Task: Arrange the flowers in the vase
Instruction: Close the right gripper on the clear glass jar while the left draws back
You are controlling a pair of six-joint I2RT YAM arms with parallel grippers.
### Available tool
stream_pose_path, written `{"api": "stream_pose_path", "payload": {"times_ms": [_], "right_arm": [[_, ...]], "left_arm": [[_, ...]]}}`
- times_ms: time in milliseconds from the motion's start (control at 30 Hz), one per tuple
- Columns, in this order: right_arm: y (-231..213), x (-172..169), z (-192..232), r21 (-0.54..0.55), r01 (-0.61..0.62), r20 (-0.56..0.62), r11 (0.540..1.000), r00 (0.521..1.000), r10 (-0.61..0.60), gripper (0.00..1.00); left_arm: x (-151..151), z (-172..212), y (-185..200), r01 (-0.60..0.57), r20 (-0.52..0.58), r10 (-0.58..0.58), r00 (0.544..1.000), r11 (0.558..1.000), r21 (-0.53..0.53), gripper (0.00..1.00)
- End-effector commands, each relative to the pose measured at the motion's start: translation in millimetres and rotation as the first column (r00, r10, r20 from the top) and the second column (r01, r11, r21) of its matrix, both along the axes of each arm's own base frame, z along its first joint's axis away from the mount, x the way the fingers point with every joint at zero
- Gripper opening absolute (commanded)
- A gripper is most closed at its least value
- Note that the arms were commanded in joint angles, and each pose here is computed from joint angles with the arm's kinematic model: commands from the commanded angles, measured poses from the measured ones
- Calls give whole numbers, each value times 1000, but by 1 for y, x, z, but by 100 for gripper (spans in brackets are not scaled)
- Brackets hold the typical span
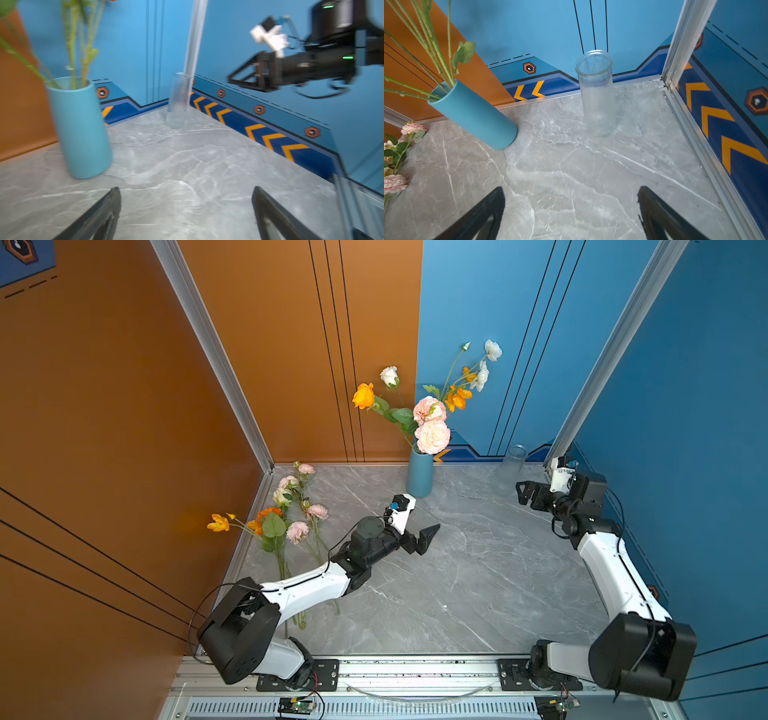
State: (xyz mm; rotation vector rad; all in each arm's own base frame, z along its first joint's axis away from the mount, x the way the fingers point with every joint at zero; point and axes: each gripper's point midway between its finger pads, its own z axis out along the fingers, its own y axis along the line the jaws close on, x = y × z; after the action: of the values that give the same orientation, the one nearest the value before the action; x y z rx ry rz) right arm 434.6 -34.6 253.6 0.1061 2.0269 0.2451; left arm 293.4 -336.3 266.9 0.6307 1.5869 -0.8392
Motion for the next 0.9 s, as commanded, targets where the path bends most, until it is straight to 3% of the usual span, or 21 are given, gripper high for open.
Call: {"api": "stream_pose_path", "payload": {"times_ms": [0,100,200,333,533,867], "right_arm": [[-7,37,13,-103,-66,145,992,986,81,100],[-9,68,4,-144,-105,145,984,981,126,100],[-9,93,-2,-159,-147,146,976,975,170,100],[-14,119,-8,-152,-137,170,979,972,162,100],[-14,149,-29,-151,-160,142,976,973,181,100],[-16,186,-63,-169,-180,87,969,977,196,100]], "left_arm": [[-24,-11,-1,-21,-86,32,996,992,121,98],[-46,1,-17,78,-137,-60,989,988,137,98],[-59,-1,-26,142,-160,-106,981,963,230,98],[-59,-12,-26,116,-106,-88,990,945,305,98],[-58,-10,-27,118,-78,-98,992,940,321,98],[-60,-35,-33,146,-102,-118,988,924,354,98]]}}
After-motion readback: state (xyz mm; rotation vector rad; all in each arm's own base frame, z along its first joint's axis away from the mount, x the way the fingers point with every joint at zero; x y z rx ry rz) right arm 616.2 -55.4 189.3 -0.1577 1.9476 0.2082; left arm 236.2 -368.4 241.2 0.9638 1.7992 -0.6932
